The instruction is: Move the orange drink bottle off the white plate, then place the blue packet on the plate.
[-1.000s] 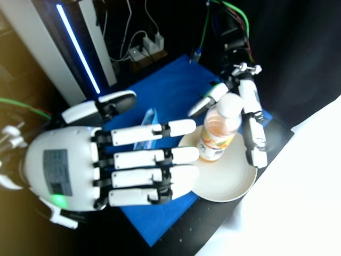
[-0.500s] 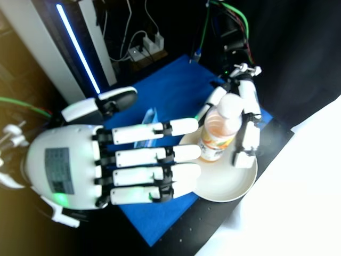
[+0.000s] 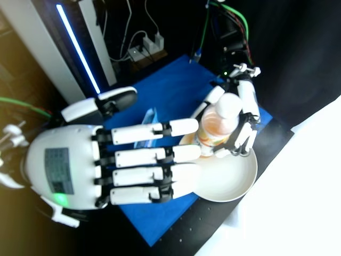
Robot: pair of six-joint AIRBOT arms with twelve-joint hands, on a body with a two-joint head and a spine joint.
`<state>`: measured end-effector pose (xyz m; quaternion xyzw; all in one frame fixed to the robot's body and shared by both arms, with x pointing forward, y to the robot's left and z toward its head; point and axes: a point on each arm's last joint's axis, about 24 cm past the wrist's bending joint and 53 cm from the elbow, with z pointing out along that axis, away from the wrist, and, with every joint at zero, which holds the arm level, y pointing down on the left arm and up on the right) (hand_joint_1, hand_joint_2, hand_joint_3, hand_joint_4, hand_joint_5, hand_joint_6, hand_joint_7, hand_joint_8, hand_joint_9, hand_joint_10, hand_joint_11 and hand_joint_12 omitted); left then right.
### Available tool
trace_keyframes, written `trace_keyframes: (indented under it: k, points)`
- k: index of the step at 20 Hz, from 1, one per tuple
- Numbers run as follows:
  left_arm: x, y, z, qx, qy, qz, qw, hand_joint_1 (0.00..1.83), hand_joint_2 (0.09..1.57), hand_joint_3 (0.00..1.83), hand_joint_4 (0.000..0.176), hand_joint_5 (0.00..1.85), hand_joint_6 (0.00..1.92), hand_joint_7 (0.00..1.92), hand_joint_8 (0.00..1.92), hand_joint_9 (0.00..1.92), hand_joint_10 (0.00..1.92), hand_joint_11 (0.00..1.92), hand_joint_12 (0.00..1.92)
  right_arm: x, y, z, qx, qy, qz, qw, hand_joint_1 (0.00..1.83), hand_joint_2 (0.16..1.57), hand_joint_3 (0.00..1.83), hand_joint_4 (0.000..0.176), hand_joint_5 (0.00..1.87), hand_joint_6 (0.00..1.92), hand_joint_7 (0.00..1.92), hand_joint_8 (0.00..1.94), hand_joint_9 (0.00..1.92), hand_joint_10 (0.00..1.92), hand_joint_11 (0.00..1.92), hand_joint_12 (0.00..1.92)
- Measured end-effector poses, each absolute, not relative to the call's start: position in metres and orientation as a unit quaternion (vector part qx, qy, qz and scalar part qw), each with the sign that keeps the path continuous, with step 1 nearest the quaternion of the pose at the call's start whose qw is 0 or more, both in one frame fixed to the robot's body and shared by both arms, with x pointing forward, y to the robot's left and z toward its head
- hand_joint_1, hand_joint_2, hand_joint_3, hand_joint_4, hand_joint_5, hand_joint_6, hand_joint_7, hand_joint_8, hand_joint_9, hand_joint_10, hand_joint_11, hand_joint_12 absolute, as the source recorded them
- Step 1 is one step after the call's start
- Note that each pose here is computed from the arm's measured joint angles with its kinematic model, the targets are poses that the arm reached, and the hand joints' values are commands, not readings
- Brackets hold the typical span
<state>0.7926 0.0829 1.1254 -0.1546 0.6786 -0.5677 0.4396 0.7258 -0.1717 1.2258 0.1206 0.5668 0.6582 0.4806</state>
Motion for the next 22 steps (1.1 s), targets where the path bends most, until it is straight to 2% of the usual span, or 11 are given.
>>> trace_keyframes:
  k: [2, 3, 6, 7, 8, 11, 13, 17, 19, 20, 22]
  points:
    - [0.793, 0.088, 1.137, -0.151, 0.672, -0.572, 0.444, 1.24, 1.11, 0.00, 0.000, 0.88, 1.03, 1.10, 0.89, 1.19, 0.03, 0.69, 1.02, 0.726, -0.171, 1.225, 0.122, 0.566, 0.659, 0.480, 0.48, 0.94, 0.00, 0.082, 0.25, 0.00, 0.24, 0.00, 0.12, 0.00, 0.00, 0.53]
    - [0.793, 0.090, 1.147, -0.151, 0.665, -0.578, 0.448, 1.22, 1.13, 0.00, 0.000, 0.88, 1.04, 1.04, 0.99, 1.01, 0.00, 0.43, 1.10, 0.726, -0.170, 1.225, 0.122, 0.566, 0.660, 0.479, 0.48, 0.95, 0.00, 0.068, 0.24, 0.00, 0.23, 0.00, 0.13, 0.00, 0.00, 0.61]
    - [0.790, 0.099, 1.163, -0.146, 0.653, -0.588, 0.454, 1.21, 1.13, 0.00, 0.000, 0.87, 1.06, 1.03, 0.99, 1.04, 0.02, 0.43, 1.15, 0.725, -0.169, 1.224, 0.121, 0.567, 0.660, 0.478, 0.47, 0.94, 0.00, 0.074, 0.25, 0.00, 0.23, 0.01, 0.13, 0.00, 0.00, 0.66]
    - [0.787, 0.103, 1.168, -0.143, 0.652, -0.589, 0.456, 1.18, 1.13, 0.01, 0.023, 0.91, 1.04, 0.98, 0.91, 1.10, 0.04, 0.58, 1.24, 0.725, -0.168, 1.224, 0.121, 0.567, 0.660, 0.478, 0.43, 0.94, 0.00, 0.086, 0.24, 0.00, 0.24, 0.01, 0.15, 0.01, 0.00, 0.66]
    - [0.784, 0.106, 1.172, -0.140, 0.651, -0.590, 0.457, 1.19, 1.14, 0.00, 0.027, 0.90, 1.06, 0.96, 1.04, 1.14, 0.05, 0.63, 1.26, 0.725, -0.168, 1.224, 0.121, 0.567, 0.660, 0.478, 0.44, 0.93, 0.00, 0.091, 0.25, 0.00, 0.25, 0.01, 0.16, 0.01, 0.00, 0.66]
    - [0.770, 0.115, 1.189, -0.119, 0.645, -0.596, 0.464, 1.19, 1.15, 0.00, 0.038, 0.91, 1.07, 0.92, 1.10, 1.12, 0.03, 0.63, 1.16, 0.725, -0.169, 1.224, 0.122, 0.566, 0.661, 0.478, 0.46, 0.92, 0.00, 0.088, 0.26, 0.00, 0.26, 0.01, 0.18, 0.01, 0.00, 0.74]
    - [0.764, 0.118, 1.195, -0.111, 0.640, -0.602, 0.465, 1.19, 1.17, 0.00, 0.024, 0.87, 1.11, 0.90, 1.17, 1.14, 0.03, 0.68, 1.09, 0.725, -0.168, 1.224, 0.122, 0.566, 0.661, 0.478, 0.46, 0.92, 0.00, 0.084, 0.26, 0.00, 0.27, 0.00, 0.21, 0.01, 0.00, 0.79]
    - [0.750, 0.121, 1.196, -0.097, 0.644, -0.602, 0.462, 1.18, 1.17, 0.00, 0.039, 0.87, 1.14, 0.89, 1.14, 1.15, 0.02, 0.71, 0.93, 0.725, -0.167, 1.224, 0.121, 0.567, 0.661, 0.477, 0.47, 0.92, 0.00, 0.081, 0.28, 0.01, 0.28, 0.00, 0.24, 0.01, 0.00, 0.86]
    - [0.746, 0.128, 1.194, -0.095, 0.649, -0.596, 0.464, 1.19, 1.17, 0.00, 0.026, 0.84, 1.17, 0.91, 1.12, 1.19, 0.02, 0.74, 0.89, 0.725, -0.168, 1.224, 0.123, 0.566, 0.661, 0.477, 0.46, 0.91, 0.00, 0.079, 0.28, 0.00, 0.28, 0.00, 0.24, 0.01, 0.00, 0.85]
    - [0.745, 0.133, 1.192, -0.094, 0.651, -0.592, 0.466, 1.20, 1.15, 0.00, 0.007, 0.85, 1.14, 0.98, 1.04, 1.20, 0.02, 0.73, 0.88, 0.725, -0.168, 1.224, 0.122, 0.566, 0.661, 0.477, 0.44, 0.91, 0.00, 0.081, 0.28, 0.00, 0.29, 0.00, 0.24, 0.01, 0.00, 0.84]
    - [0.742, 0.144, 1.185, -0.099, 0.657, -0.583, 0.467, 1.21, 1.12, 0.00, 0.029, 0.94, 0.99, 0.98, 1.03, 1.19, 0.01, 0.69, 0.96, 0.725, -0.167, 1.224, 0.121, 0.567, 0.661, 0.477, 0.49, 0.90, 0.00, 0.090, 0.28, 0.00, 0.28, 0.00, 0.21, 0.00, 0.00, 0.74]
